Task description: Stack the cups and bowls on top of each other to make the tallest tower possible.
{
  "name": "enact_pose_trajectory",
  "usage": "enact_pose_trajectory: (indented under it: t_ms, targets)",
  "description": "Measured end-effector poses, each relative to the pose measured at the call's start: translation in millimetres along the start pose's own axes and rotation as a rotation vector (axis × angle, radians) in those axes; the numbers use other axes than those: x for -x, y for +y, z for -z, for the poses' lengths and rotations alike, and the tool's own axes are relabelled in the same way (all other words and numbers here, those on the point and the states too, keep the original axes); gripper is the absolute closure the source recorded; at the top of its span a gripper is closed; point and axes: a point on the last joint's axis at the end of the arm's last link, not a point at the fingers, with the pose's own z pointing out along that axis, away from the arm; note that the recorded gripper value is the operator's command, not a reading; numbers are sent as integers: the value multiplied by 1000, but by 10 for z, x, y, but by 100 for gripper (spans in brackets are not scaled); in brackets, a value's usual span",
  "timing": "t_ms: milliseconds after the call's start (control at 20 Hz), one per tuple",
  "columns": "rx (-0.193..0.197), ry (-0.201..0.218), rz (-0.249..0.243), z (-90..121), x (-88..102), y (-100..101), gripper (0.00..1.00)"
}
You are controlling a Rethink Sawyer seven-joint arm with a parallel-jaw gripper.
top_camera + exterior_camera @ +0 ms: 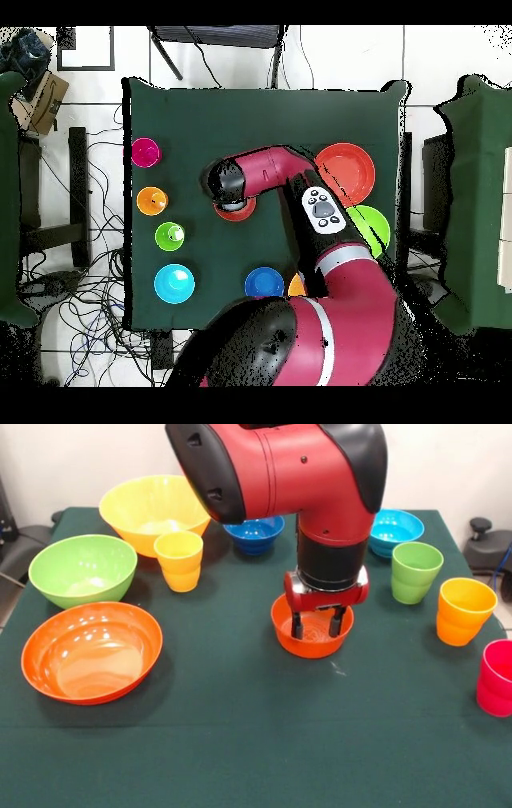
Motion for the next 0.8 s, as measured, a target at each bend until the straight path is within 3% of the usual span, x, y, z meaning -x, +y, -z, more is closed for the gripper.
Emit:
enact_pose_trajectory:
  t_ms: [450, 800]
  targets:
    - [26, -40, -28, 3, 182, -330, 0]
    - [47, -41, -8, -94, 219, -488, 0]
